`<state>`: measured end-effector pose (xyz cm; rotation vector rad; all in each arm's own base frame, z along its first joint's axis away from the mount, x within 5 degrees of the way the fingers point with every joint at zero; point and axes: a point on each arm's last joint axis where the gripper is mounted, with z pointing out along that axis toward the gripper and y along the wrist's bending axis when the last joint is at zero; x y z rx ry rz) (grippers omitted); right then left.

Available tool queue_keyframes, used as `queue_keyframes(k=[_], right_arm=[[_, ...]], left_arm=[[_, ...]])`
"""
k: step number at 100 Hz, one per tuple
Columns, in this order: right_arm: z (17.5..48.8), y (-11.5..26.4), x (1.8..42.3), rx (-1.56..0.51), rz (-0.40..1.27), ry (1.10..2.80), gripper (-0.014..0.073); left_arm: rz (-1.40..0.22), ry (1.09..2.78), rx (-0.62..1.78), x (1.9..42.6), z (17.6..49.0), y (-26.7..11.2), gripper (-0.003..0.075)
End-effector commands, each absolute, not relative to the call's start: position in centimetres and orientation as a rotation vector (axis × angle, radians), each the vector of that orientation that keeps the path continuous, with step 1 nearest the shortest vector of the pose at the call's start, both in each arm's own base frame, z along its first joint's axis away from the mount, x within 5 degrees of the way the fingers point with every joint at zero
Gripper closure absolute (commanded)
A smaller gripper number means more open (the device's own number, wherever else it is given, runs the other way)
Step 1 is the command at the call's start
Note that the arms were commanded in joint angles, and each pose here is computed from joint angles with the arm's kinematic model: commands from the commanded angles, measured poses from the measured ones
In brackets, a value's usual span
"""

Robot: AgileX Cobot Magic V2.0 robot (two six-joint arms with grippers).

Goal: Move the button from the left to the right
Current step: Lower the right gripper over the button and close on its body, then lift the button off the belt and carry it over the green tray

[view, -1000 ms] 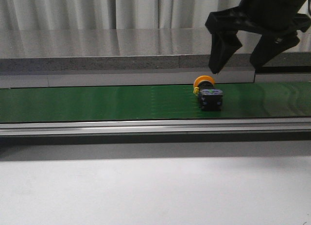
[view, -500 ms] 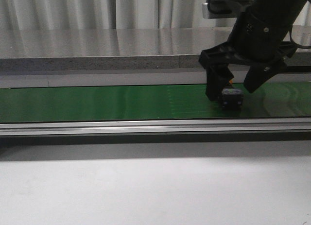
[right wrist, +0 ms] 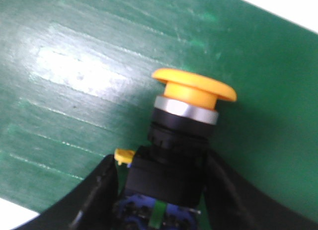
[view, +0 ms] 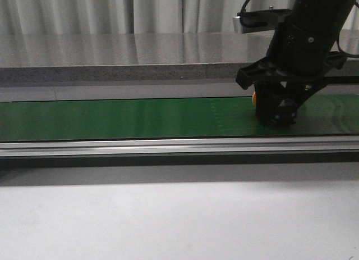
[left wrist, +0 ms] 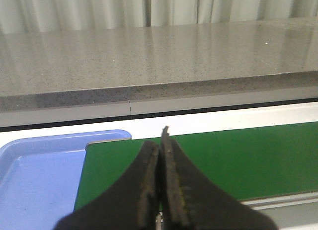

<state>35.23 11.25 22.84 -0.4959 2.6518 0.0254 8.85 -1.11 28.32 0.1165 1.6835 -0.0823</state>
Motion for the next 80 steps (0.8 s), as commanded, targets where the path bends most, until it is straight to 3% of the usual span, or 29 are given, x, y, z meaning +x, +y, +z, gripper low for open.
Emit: queue_keyframes(k=[1,34,56,80], right_arm=[[27.4,10.1,35.3,-0.493,-0.026,2.515,0.0534],[31.6,1.8,35.5,-0.331,-0.172,2.441,0.0534],[31.6,-5.2,35.3,-0.210,-0.263,2.450,0.0534],[30.9,-11.4,34.7,-0.233,-0.373,2.453,0.0534]], left_arm=[[-0.088,1.585,0.090,8.9,29.9,-1.0,0.0740],[-0.088,1.585,0.090,8.9,29.9,-1.0,0.0740],[-0.088,1.585,0.090,8.9,29.9,-1.0,0.0740],[-0.088,1.585,0.090,8.9,29.9,-1.0,0.0740]])
